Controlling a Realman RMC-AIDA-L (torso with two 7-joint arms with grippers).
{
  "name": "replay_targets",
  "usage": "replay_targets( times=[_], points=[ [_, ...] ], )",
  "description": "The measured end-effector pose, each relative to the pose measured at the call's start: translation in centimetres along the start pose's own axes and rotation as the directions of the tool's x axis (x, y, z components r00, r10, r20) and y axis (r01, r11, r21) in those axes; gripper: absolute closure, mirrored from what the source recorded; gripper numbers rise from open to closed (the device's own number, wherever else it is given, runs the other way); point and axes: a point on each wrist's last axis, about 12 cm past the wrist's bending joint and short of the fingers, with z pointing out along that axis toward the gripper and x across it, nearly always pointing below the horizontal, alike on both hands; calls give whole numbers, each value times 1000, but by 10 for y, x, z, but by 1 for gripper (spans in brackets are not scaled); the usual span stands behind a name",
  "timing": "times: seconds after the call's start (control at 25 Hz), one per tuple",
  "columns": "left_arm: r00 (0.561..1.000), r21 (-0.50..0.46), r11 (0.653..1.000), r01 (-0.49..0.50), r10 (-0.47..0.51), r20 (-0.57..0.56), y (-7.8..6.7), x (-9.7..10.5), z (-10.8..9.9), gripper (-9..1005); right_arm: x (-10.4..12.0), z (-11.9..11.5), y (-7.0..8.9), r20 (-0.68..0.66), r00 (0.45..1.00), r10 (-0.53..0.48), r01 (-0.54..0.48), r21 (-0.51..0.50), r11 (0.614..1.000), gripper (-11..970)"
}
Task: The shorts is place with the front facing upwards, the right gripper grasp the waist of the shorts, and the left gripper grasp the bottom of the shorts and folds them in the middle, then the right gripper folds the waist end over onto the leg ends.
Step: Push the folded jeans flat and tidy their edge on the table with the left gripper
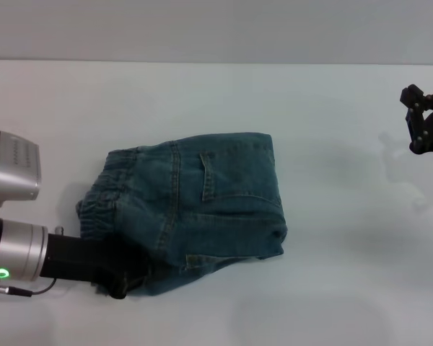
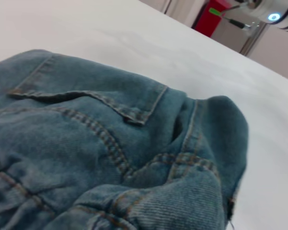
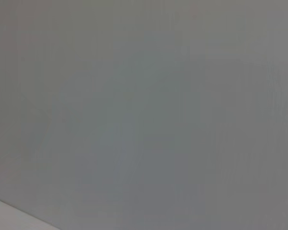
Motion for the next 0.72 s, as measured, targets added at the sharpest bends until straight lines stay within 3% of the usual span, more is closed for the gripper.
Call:
replay_targets(
  times=[0.4, 0.72],
  points=[
    [999, -105, 994, 4, 2, 50, 13, -6, -2, 998, 1, -1, 0, -2, 1000, 3, -3, 3, 1000, 961],
    [998, -166, 986, 4, 5, 56, 20, -5, -18, 998, 0, -1, -1, -1, 1000, 4, -4, 8, 1000, 960]
  ],
)
